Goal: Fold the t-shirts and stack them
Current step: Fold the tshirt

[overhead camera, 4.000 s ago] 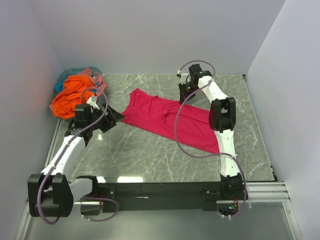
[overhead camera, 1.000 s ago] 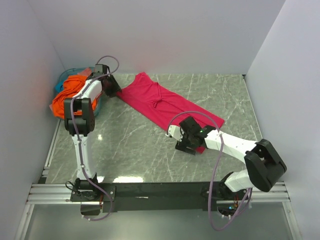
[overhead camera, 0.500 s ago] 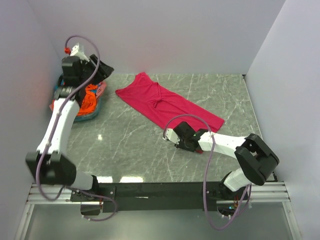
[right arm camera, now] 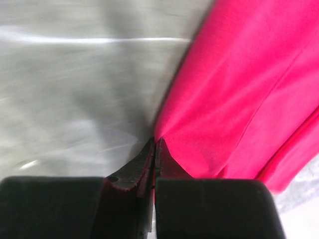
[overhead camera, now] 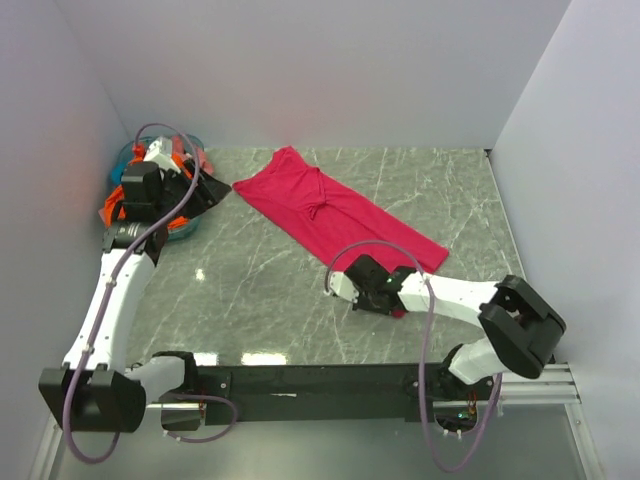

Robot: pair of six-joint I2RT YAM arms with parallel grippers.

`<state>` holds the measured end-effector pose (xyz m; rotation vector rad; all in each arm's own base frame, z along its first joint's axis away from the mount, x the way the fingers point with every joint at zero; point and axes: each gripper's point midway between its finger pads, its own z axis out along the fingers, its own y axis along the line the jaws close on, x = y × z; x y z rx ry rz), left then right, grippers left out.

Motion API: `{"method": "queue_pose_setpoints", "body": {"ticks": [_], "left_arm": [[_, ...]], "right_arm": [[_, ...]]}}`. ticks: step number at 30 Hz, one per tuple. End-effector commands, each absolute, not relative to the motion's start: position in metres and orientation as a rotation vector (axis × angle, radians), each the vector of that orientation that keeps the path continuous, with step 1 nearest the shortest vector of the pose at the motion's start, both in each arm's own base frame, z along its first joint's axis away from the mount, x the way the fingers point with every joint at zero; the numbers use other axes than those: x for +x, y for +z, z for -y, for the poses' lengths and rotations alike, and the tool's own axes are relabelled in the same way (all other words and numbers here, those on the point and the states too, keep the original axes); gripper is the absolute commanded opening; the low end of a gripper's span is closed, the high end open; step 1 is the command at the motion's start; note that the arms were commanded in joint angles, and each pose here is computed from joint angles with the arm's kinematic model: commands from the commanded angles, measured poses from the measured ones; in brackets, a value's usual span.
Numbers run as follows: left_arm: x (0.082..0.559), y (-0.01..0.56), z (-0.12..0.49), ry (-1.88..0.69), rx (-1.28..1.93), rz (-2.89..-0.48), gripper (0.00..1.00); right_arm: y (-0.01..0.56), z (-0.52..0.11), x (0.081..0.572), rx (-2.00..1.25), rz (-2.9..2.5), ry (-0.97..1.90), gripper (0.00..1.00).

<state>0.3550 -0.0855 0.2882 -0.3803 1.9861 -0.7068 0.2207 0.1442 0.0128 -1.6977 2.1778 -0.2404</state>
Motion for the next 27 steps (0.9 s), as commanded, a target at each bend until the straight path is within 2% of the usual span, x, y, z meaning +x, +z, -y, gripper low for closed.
{"method": "queue_pose_setpoints", "body": {"ticks": [1, 6, 12, 15, 16, 18, 19, 21, 22, 27], "left_arm": [[0.334, 0.304, 0.095, -0.770, -0.317, -1.934, 0.64], [0.320, 0.298, 0.107, -0.873, -0.314, -1.935, 0.64], [0.309, 0.285, 0.116, -0.948, -0.325, -1.957, 0.64], [0.305, 0.276, 0.120, -0.988, -0.328, -1.976, 0.65], [0.305, 0.267, 0.123, -0.998, -0.330, -1.991, 0.65], [0.305, 0.256, 0.127, -1.020, -0.338, -2.015, 0.66], [0.307, 0.239, 0.129, -1.022, -0.359, -2.055, 0.66], [0.312, 0.229, 0.134, -1.034, -0.367, -2.066, 0.66], [0.318, 0.214, 0.136, -1.033, -0.390, -2.097, 0.66], [0.362, 0.188, 0.139, -0.975, -0.445, -2.103, 0.65]], "right_arm": [[0.013, -0.155, 0.169, -1.877, -2.144, -0.046, 0.00], [0.020, -0.180, 0.112, -2.099, -1.976, 0.167, 0.00], [0.030, -0.216, 0.072, -2.224, -1.868, 0.297, 0.00], [0.042, -0.227, 0.067, -2.254, -1.855, 0.347, 0.35], [0.047, -0.228, 0.071, -2.259, -1.827, 0.327, 0.51], [0.070, -0.230, 0.084, -2.195, -1.770, 0.316, 0.65], [0.081, -0.231, 0.093, -2.156, -1.745, 0.311, 0.76], [0.117, -0.236, 0.109, -2.041, -1.704, 0.370, 0.84], [0.128, -0.225, 0.137, -1.936, -1.758, 0.356, 0.88], [0.178, -0.207, 0.237, -1.426, -1.917, 0.454, 0.89]]}}
